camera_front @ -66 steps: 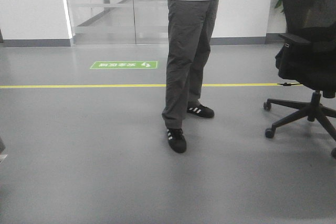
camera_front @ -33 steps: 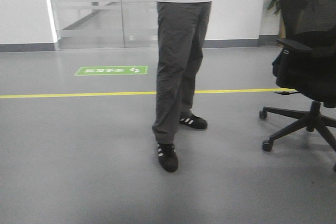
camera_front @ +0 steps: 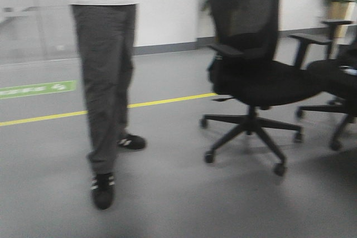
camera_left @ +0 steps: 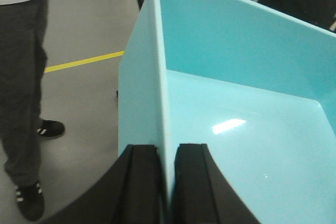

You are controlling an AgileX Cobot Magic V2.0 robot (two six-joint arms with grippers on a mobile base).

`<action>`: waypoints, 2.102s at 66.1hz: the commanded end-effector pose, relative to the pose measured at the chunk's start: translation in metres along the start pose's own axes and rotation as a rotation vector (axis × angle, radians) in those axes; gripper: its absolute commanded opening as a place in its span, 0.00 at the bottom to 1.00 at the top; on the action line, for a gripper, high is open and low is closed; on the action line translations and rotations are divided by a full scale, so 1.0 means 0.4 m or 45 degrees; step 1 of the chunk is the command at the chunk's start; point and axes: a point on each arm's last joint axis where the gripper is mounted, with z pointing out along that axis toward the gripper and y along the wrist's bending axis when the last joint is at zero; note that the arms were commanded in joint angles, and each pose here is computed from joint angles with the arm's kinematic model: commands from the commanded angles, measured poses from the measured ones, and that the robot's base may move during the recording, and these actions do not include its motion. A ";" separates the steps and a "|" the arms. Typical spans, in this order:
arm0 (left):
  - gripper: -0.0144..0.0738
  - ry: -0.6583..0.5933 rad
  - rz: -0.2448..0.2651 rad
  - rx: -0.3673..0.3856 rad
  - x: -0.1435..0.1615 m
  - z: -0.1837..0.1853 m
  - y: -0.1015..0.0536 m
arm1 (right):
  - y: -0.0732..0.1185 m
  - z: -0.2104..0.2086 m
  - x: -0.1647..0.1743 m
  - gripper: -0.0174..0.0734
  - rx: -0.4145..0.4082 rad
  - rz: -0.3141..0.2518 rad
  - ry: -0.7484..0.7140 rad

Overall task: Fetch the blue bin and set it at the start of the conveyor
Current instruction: 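Drive past the person and chairs toward the red conveyor, holding the bin, then position the base at the conveyor and raise the bin over the belt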

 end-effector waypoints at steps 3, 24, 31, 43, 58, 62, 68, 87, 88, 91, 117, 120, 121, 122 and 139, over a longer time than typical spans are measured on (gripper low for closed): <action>0.04 -0.124 -0.011 0.019 -0.031 -0.028 -0.005 | -0.014 0.006 -0.014 0.02 0.050 -0.062 -0.046; 0.04 -0.124 -0.011 0.019 -0.031 -0.028 -0.005 | -0.015 0.015 -0.015 0.02 0.051 -0.061 -0.044; 0.04 -0.124 -0.011 0.019 -0.031 -0.028 -0.005 | -0.015 0.015 -0.015 0.02 0.051 -0.061 -0.044; 0.04 -0.124 -0.011 0.019 -0.031 -0.028 -0.005 | -0.015 0.015 -0.015 0.02 0.051 -0.061 -0.044; 0.04 -0.124 -0.011 0.019 -0.031 -0.028 -0.005 | -0.015 0.015 -0.015 0.02 0.051 -0.061 -0.044; 0.04 -0.124 -0.011 0.019 -0.031 -0.028 -0.005 | -0.015 0.015 -0.015 0.02 0.051 -0.061 -0.044; 0.04 -0.124 -0.009 0.018 -0.031 -0.028 -0.004 | -0.015 0.015 -0.015 0.02 0.051 -0.061 -0.044; 0.04 -0.124 -0.009 0.018 -0.031 -0.028 -0.004 | -0.015 0.015 -0.015 0.02 0.051 -0.061 -0.044; 0.04 -0.124 -0.009 0.018 -0.031 -0.028 -0.004 | -0.015 0.015 -0.015 0.02 0.051 -0.061 -0.044; 0.04 -0.124 -0.009 0.018 -0.031 -0.028 -0.004 | -0.015 0.015 -0.015 0.02 0.051 -0.061 -0.044; 0.04 -0.124 -0.009 0.018 -0.031 -0.028 -0.004 | -0.015 0.015 -0.016 0.02 0.051 -0.061 -0.052; 0.04 -0.124 -0.009 0.018 -0.031 -0.028 -0.004 | -0.015 0.015 -0.016 0.02 0.051 -0.061 -0.052; 0.04 -0.124 -0.009 0.018 -0.031 -0.028 -0.004 | -0.015 0.015 -0.016 0.02 0.051 -0.061 -0.052; 0.04 -0.124 -0.009 0.018 -0.031 -0.028 -0.004 | -0.015 0.015 -0.016 0.02 0.051 -0.061 -0.052; 0.04 -0.124 -0.009 0.018 -0.031 -0.028 -0.004 | -0.015 0.015 -0.016 0.02 0.051 -0.061 -0.052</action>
